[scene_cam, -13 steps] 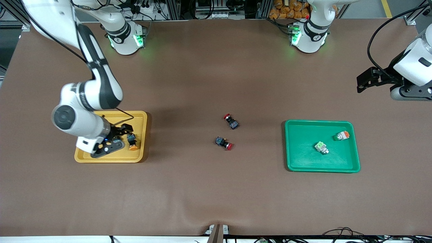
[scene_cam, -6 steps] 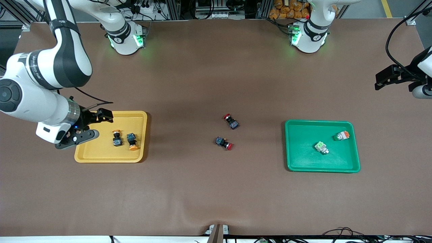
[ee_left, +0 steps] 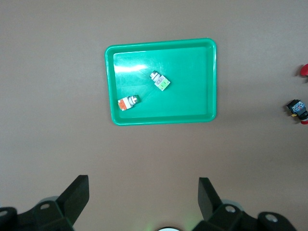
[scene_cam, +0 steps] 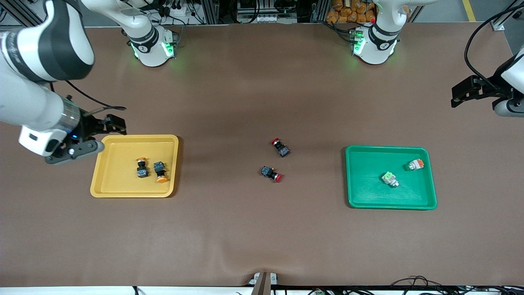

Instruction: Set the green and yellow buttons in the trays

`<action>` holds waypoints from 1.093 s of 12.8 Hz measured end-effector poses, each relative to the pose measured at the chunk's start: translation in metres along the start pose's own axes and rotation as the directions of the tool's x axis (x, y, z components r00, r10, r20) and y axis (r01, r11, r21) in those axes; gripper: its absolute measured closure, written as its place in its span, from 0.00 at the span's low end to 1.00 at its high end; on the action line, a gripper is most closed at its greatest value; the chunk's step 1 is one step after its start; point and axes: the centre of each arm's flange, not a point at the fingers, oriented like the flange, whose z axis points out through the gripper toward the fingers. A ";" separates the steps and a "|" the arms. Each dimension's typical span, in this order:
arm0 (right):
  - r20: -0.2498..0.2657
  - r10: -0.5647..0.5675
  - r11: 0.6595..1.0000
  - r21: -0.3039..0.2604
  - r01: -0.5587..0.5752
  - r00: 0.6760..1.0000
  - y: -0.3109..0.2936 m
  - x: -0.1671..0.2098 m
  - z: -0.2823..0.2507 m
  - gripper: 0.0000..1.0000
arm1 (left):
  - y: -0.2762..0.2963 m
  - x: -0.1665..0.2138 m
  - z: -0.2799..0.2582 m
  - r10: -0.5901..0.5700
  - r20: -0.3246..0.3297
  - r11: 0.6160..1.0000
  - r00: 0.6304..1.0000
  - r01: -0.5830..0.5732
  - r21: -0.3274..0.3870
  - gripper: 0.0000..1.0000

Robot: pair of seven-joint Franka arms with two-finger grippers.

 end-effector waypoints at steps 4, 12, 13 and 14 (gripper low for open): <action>0.008 0.000 1.000 0.020 0.000 1.000 0.062 -0.034 -0.020 0.00 | 0.005 -0.003 -0.005 0.007 -0.009 1.000 1.000 -0.007 -0.011 0.00; 0.026 -0.016 0.999 0.029 0.015 1.000 0.048 -0.053 -0.026 0.00 | 0.009 -0.019 -0.009 -0.009 -0.014 1.000 1.000 0.009 -0.023 0.00; 0.027 -0.016 0.999 0.029 0.015 1.000 0.048 -0.055 -0.026 0.00 | 0.008 -0.019 -0.009 -0.011 -0.013 1.000 1.000 0.011 -0.023 0.00; 0.027 -0.016 0.999 0.029 0.015 1.000 0.047 -0.057 -0.026 0.00 | 0.007 -0.019 -0.008 -0.013 -0.014 1.000 1.000 0.013 -0.023 0.00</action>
